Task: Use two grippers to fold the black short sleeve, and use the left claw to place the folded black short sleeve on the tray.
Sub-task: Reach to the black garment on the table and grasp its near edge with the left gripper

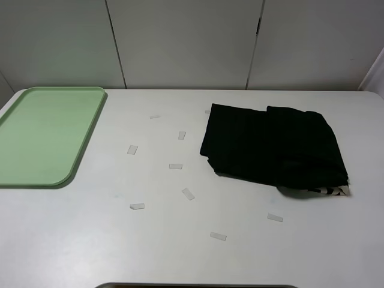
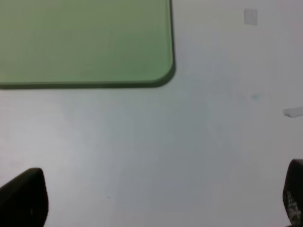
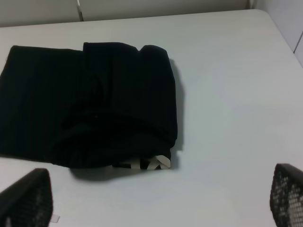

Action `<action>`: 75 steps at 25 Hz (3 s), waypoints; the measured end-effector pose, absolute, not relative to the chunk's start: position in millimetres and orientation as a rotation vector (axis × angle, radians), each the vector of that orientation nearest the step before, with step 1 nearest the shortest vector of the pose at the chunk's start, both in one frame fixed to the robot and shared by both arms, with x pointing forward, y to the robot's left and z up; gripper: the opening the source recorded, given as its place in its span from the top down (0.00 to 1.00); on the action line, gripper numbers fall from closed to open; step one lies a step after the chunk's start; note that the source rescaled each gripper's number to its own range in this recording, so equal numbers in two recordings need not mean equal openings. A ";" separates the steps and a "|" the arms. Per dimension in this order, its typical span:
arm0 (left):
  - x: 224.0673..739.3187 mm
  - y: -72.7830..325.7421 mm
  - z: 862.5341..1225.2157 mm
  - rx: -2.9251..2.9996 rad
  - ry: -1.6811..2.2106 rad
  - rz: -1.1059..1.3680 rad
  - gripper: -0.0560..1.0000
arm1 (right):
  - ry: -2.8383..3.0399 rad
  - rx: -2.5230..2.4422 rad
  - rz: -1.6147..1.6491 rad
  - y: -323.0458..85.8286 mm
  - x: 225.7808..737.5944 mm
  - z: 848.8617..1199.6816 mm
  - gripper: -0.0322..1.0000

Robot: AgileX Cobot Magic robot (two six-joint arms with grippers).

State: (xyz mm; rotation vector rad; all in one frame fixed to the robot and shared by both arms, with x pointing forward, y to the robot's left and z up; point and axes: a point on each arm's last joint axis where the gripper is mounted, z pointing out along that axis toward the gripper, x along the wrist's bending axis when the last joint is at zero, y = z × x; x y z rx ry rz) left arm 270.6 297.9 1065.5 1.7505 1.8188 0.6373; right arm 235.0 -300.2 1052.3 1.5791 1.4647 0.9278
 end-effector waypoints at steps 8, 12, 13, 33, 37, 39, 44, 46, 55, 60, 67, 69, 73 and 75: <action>351.2 292.3 1101.1 1.892 1.814 0.425 0.00 | 1.465 1.579 0.928 -300.2 235.0 1052.3 0.00; 401.3 286.1 1102.2 1.889 1.804 0.277 0.00 | 1.465 1.579 0.928 -300.2 235.0 1052.3 0.00; 414.3 284.4 1098.9 1.888 1.806 0.234 0.00 | 1.465 1.579 0.928 -300.2 235.0 1052.3 0.00; 582.9 113.6 981.9 2.111 1.568 0.009 0.00 | 1.465 1.579 0.928 -300.2 235.0 1052.3 0.00; 593.2 76.8 954.4 2.106 1.560 -0.004 0.00 | 1.465 1.579 0.928 -300.2 235.0 1052.3 0.00; 596.7 60.8 939.4 2.102 1.559 -0.008 0.00 | 1.465 1.579 0.928 -300.2 235.0 1052.3 0.00; 603.4 31.3 909.5 2.075 1.564 -0.008 0.00 | 1.465 1.579 0.928 -300.2 235.0 1052.3 0.00; 604.4 22.7 898.2 2.069 1.573 -0.012 0.00 | 1.465 1.579 0.928 -300.2 235.0 1052.3 0.00; 606.2 1.9 867.4 2.005 1.598 0.002 0.00 | 1.465 1.579 0.928 -300.2 235.0 1052.3 0.00; 606.4 -7.3 863.0 1.951 1.588 0.018 0.00 | 1.465 1.579 0.928 -300.2 235.0 1052.3 0.00; 604.3 -21.8 856.0 1.863 1.578 0.032 0.00 | 1.465 1.579 0.929 -300.1 235.0 1052.3 0.00; 602.4 -26.4 854.8 1.851 1.564 0.040 0.01 | 1.465 1.579 0.929 -300.1 235.0 1052.3 0.00; 597.9 -33.0 852.8 1.848 1.548 0.042 0.13 | 1.465 1.579 0.929 -300.1 235.0 1052.3 0.00; 597.1 -33.4 851.3 1.850 1.552 0.038 0.22 | 1.465 1.579 0.929 -300.1 235.0 1052.3 0.00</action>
